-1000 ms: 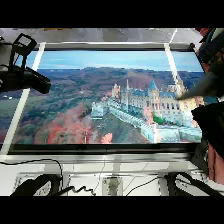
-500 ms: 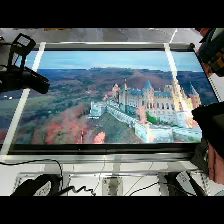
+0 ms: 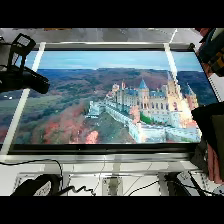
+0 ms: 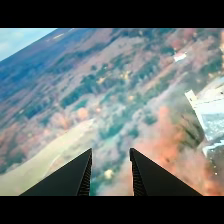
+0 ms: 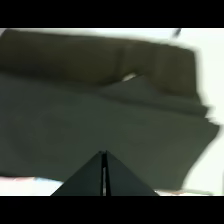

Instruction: Fold the clothes and pants, and hang the long-sleeved shirts on hangers.

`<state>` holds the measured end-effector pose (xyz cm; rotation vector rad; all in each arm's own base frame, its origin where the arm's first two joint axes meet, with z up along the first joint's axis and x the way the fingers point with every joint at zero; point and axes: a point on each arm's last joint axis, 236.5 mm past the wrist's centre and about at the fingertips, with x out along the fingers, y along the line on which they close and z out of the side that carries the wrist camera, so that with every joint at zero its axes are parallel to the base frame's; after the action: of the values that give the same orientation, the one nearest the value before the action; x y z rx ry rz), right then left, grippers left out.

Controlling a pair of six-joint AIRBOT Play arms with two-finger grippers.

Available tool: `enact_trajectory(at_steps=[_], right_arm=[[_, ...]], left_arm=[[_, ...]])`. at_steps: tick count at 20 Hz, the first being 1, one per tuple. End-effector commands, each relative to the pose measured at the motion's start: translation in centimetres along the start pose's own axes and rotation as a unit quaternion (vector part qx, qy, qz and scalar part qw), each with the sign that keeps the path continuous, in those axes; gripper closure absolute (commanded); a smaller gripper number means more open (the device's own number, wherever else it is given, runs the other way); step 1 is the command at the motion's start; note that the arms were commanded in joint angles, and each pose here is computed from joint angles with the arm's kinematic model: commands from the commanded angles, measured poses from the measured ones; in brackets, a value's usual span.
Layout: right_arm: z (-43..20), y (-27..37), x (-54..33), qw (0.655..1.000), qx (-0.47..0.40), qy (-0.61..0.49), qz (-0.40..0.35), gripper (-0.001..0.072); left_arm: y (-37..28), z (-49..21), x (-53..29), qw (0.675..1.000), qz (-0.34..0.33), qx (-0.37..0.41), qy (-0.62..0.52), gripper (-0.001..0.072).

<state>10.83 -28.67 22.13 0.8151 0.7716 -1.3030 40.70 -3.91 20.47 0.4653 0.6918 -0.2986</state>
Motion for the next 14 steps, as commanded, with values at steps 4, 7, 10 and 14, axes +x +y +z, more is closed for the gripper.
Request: enact_trajectory(at_steps=[4, 7, 10, 14], right_arm=[[-4.5, 10.9, 1.2, 0.974, -0.175, 0.040, 0.136, 0.0698], [-7.8, 17.3, -1.2, 0.928, -0.318, 0.002, 0.192, 0.0698], [-13.0, 22.7, -4.7, 0.872, -0.420, -0.023, 0.252, 0.0698], [-19.7, 26.7, -9.2, 0.766, -0.558, -0.068, 0.311, 0.0698]], left_arm=[[0.0, 0.0, 0.0, 1.000, 0.000, 0.000, 0.000, 0.0444], [0.0, 0.0, 0.0, 1.000, 0.000, 0.000, 0.000, 0.0444], [0.0, 0.0, 0.0, 1.000, 0.000, 0.000, 0.000, 0.0444], [0.0, 0.0, 0.0, 1.000, 0.000, 0.000, 0.000, 0.0444]])
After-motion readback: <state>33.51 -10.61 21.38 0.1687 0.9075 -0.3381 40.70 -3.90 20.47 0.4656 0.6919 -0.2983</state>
